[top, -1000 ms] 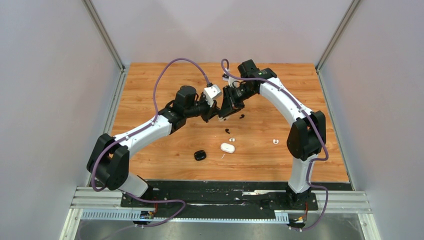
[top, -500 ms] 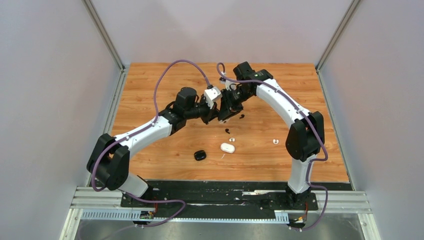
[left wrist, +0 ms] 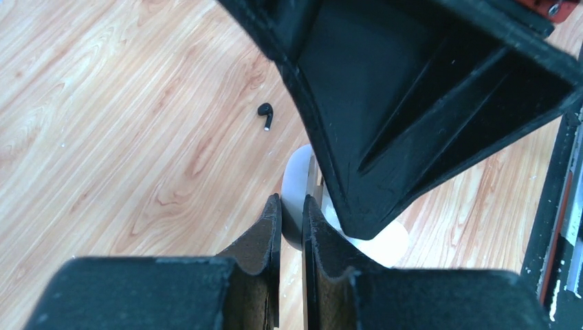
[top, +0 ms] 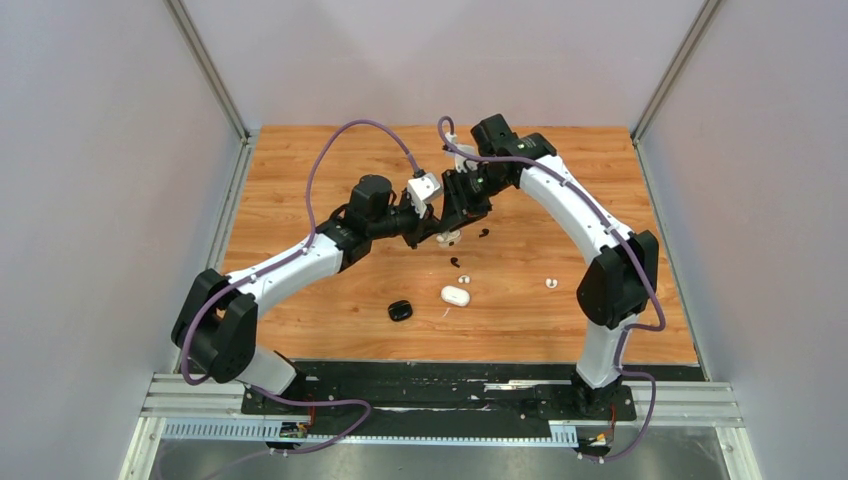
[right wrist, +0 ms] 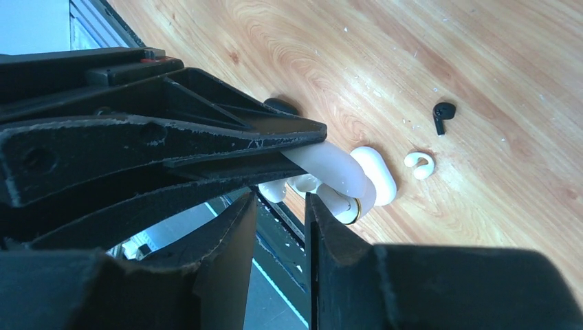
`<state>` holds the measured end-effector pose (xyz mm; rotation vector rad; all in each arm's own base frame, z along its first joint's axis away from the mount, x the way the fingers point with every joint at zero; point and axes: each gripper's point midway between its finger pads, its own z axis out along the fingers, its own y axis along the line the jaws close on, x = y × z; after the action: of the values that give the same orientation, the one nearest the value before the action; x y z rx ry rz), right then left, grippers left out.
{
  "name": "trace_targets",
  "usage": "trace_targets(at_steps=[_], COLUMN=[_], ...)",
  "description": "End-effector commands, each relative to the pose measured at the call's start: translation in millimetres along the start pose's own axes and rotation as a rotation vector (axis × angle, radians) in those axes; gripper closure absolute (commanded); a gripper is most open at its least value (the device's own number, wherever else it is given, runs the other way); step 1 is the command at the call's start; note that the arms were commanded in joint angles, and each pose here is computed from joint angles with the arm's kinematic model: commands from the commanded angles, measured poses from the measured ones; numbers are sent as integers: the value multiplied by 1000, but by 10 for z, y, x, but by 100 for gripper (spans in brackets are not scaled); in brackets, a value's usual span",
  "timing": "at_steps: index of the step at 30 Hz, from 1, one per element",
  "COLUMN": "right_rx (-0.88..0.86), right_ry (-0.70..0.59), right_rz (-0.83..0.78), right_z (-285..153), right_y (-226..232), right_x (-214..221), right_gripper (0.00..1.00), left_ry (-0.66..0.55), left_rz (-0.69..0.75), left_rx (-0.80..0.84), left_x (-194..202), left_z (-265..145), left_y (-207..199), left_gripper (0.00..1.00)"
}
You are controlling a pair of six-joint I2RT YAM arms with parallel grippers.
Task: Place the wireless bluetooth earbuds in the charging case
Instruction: Place the earbud in the charging case.
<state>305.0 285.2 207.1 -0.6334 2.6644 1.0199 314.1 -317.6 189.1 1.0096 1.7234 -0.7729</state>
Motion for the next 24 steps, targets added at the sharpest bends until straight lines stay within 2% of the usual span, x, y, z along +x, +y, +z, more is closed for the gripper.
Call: trace_targets(at_steps=[1, 6, 11, 15, 17, 19, 20, 22, 23, 24], right_rx=[21, -2, -84, -67, -50, -65, -52, -16, 16, 50], right_ry=[-69, -84, -112, -150, -277, -391, -433, -461, -461, -450], right_rz=[-58, -88, -296, -459, -574, -657, -665, -649, -623, -581], right_z=[-212, -255, -420, -493, -535, -556, -530, -487, -450, -392], right_y=[90, 160, 395, 347, 338, 391, 380, 342, 301, 236], right_x=[-74, -120, -69, 123, 91, 98, 94, 64, 18, -21], right_gripper=[69, 69, 63, 49, 42, 30, 23, 16, 6, 1], left_ry=[-86, -82, -58, -59, -66, -70, -70, -71, -69, -68], left_rz=[25, 27, 24, 14, 13, 14, 14, 18, 20, 22], left_rx=[19, 20, 3, 0, -3, -7, -7, -6, -6, -4], left_x=[-290, -287, -224, -241, -259, -277, -281, -297, -303, -303], left_z=[-84, -83, -88, -83, -82, -82, -83, -85, -90, -93], left_y=[-82, -82, -53, -50, -43, -35, -34, -34, -35, -38], left_gripper=[100, 100, 100, 100, 100, 100, 100, 100, 100, 100])
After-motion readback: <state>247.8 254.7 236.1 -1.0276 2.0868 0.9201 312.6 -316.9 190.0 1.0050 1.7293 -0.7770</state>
